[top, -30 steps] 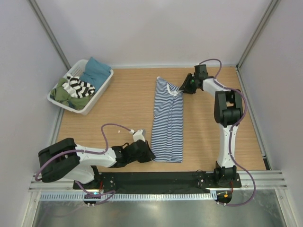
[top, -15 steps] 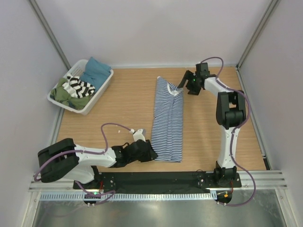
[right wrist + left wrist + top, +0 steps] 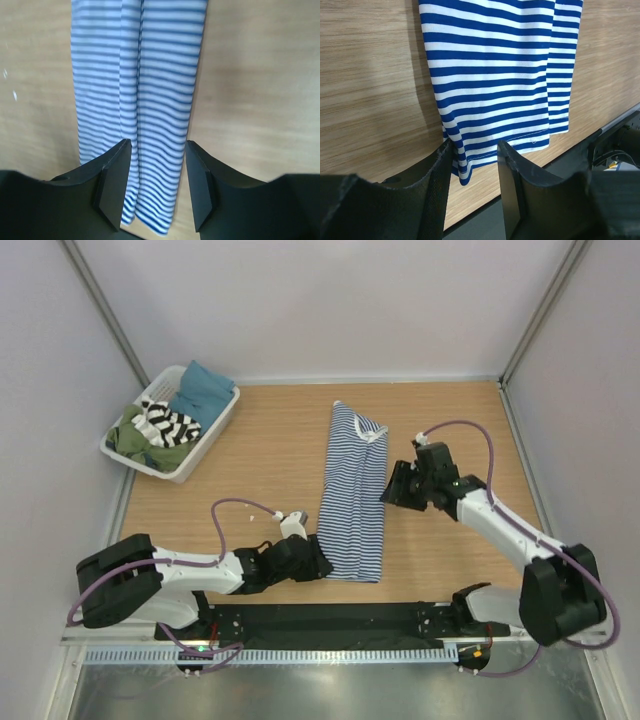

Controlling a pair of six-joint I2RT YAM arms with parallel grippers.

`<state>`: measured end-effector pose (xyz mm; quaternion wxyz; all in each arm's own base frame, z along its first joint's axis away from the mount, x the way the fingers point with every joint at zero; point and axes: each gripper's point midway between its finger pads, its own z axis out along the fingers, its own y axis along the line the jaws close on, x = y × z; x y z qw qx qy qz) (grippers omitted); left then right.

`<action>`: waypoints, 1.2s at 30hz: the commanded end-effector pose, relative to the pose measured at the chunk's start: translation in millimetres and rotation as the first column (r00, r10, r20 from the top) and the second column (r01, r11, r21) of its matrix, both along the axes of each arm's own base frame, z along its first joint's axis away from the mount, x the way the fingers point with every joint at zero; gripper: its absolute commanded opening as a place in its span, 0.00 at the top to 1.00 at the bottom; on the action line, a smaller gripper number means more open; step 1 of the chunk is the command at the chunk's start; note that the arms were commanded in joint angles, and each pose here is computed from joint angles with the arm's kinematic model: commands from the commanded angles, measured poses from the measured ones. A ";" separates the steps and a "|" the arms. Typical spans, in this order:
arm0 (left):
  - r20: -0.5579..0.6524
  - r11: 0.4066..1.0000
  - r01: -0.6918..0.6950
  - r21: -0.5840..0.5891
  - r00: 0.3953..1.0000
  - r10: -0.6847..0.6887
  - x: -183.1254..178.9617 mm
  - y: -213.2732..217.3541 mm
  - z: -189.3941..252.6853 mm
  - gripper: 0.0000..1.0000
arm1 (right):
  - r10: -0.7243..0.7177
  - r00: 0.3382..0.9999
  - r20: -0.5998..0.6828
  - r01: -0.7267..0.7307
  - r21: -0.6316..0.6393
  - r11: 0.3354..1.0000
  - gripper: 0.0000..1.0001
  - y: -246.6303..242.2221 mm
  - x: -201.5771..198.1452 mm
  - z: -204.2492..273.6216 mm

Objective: Fold and stack the tank tops
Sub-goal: Fold the tank top

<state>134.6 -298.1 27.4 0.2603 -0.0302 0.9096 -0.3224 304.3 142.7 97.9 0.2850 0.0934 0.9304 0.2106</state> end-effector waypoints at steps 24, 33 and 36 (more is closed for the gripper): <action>0.009 0.998 0.067 0.004 0.998 -0.067 -10.2 -1.3 -1.9 0.71 | 0.101 0.974 -0.203 -0.079 0.111 0.991 0.55 54.6 -186.6 -59.7; 0.003 0.997 0.072 0.002 0.997 -0.072 -10.9 -5.2 -1.9 0.62 | 0.081 0.973 -0.215 -0.079 0.015 0.997 0.61 43.6 -186.5 -68.7; 0.003 0.997 0.080 0.006 0.997 -0.080 -12.8 -5.1 -2.8 0.56 | 0.084 0.971 -0.224 -0.083 0.012 0.996 0.65 43.7 -187.8 -72.3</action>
